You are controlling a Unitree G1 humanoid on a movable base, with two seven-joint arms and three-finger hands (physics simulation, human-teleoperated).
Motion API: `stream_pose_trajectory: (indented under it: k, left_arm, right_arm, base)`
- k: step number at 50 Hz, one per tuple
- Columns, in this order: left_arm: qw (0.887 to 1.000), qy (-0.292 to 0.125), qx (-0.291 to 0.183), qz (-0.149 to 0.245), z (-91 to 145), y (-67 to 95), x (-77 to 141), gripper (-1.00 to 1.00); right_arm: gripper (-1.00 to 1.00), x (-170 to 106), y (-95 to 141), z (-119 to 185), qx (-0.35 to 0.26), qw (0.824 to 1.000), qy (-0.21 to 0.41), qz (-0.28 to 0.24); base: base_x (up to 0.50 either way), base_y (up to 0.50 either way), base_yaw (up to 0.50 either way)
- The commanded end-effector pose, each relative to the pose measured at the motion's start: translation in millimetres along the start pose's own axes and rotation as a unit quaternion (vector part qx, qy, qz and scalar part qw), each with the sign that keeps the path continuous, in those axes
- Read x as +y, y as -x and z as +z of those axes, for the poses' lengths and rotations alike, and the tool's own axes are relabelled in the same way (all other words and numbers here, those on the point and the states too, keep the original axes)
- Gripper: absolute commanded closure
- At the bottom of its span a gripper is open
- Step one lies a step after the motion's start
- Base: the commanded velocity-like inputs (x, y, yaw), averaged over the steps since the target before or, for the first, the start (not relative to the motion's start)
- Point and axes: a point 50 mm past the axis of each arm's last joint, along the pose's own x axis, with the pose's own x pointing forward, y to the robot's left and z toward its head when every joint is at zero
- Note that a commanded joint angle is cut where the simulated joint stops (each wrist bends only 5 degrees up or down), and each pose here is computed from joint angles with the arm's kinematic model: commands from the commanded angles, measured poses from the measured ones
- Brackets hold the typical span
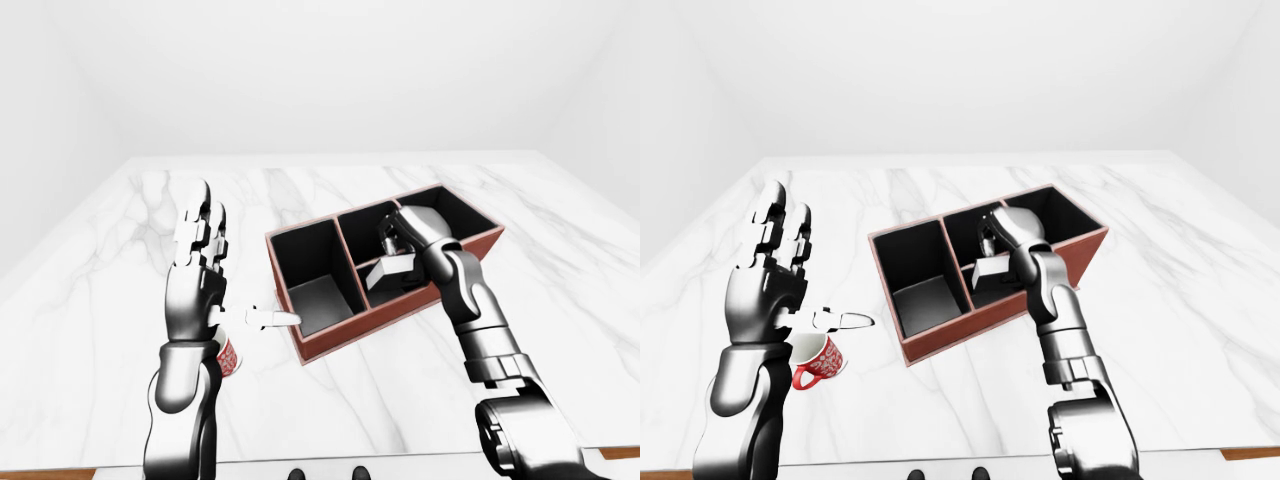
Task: Pick up the book and place it in the back compartment of the caddy.
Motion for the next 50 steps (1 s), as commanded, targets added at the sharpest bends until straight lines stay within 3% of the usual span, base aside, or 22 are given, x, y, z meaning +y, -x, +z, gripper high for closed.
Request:
stream_pose_trajectory:
  k: [1, 50]
  left_arm:
    - [1.000, 0.000, 0.001, 0.000, -0.3, 0.1, 0.0, -1.00]
    - [1.000, 0.000, -0.002, 0.001, 0.7, -0.1, 0.1, -1.00]
  right_arm:
    - [1.00, -2.4, -1.7, -2.8, 0.008, 1.000, 0.008, -0.021]
    - [1.00, 22.2, -9.5, -12.6, 0.035, 0.999, 0.016, -0.017]
  base:
    - [0.00, 0.00, 0.00]
    - [0.00, 0.00, 0.00]
